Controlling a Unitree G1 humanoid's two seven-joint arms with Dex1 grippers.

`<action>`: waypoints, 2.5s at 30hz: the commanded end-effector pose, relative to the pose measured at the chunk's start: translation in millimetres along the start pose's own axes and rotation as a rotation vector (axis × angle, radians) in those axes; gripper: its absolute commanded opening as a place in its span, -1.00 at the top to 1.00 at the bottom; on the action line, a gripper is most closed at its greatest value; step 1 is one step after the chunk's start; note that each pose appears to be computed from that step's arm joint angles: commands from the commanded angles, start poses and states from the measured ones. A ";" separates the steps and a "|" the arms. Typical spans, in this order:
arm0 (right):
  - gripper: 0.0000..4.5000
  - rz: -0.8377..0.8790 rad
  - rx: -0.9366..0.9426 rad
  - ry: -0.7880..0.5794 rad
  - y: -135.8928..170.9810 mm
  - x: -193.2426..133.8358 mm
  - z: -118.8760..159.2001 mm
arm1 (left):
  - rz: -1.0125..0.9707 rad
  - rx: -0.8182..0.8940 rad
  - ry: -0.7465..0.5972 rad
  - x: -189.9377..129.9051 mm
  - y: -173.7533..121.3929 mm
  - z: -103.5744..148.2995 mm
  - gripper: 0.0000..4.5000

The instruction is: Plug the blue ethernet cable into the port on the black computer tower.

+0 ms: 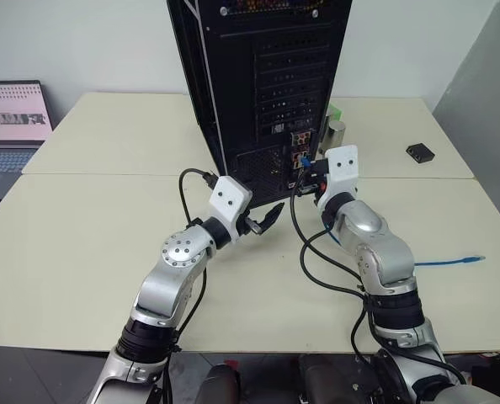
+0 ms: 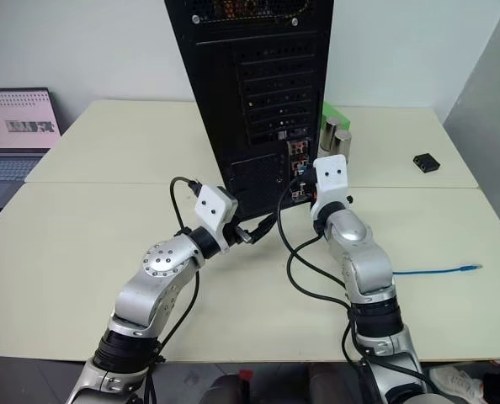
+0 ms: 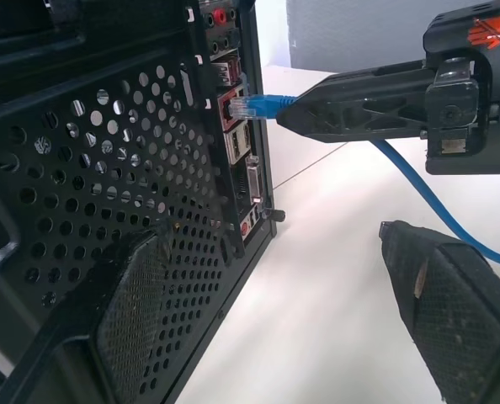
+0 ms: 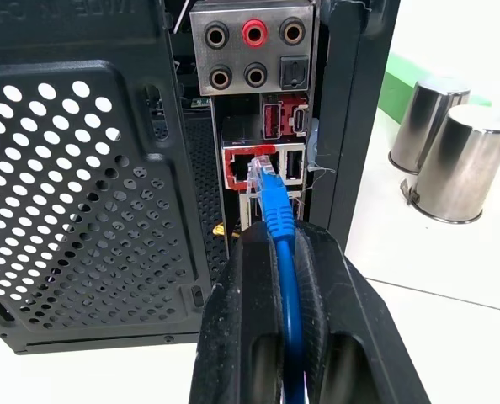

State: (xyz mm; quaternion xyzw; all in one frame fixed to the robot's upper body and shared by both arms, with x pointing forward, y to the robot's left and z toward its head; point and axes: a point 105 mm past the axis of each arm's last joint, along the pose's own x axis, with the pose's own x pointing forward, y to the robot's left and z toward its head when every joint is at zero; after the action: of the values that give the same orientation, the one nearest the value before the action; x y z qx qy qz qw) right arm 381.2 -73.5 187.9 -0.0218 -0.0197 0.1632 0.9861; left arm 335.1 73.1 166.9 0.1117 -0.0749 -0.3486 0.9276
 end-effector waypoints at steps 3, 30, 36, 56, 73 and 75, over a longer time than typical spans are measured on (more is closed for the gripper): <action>1.00 0.048 -0.080 -0.085 13.0 1.8 23.7 | -0.004 0.035 -0.062 -1.7 -1.7 16.1 -0.85; 1.00 0.126 0.036 -0.044 36.5 7.4 32.3 | 0.001 0.053 -0.052 -1.9 1.1 15.0 -0.85; 1.00 0.125 0.019 -0.054 37.8 12.2 36.4 | 0.005 0.054 -0.054 -0.8 0.8 15.4 -0.85; 0.70 0.130 -0.050 -0.048 24.1 15.9 30.8 | 0.028 0.053 -0.045 -2.0 3.3 12.2 -0.87; -0.79 0.308 -0.254 0.004 -33.2 -65.0 32.1 | 0.038 0.062 0.018 -8.4 20.2 12.2 -0.87; -0.89 0.346 -0.275 0.012 -39.1 -72.2 32.7 | 0.039 0.068 0.024 -9.9 23.0 13.4 -0.87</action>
State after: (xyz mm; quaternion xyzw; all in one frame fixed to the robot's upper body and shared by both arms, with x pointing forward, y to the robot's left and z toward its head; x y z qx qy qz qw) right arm 334.4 -131.7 203.5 -0.1517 0.0017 0.2990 0.9421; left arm 342.5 94.0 165.6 0.1398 -0.0471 -0.3245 0.9343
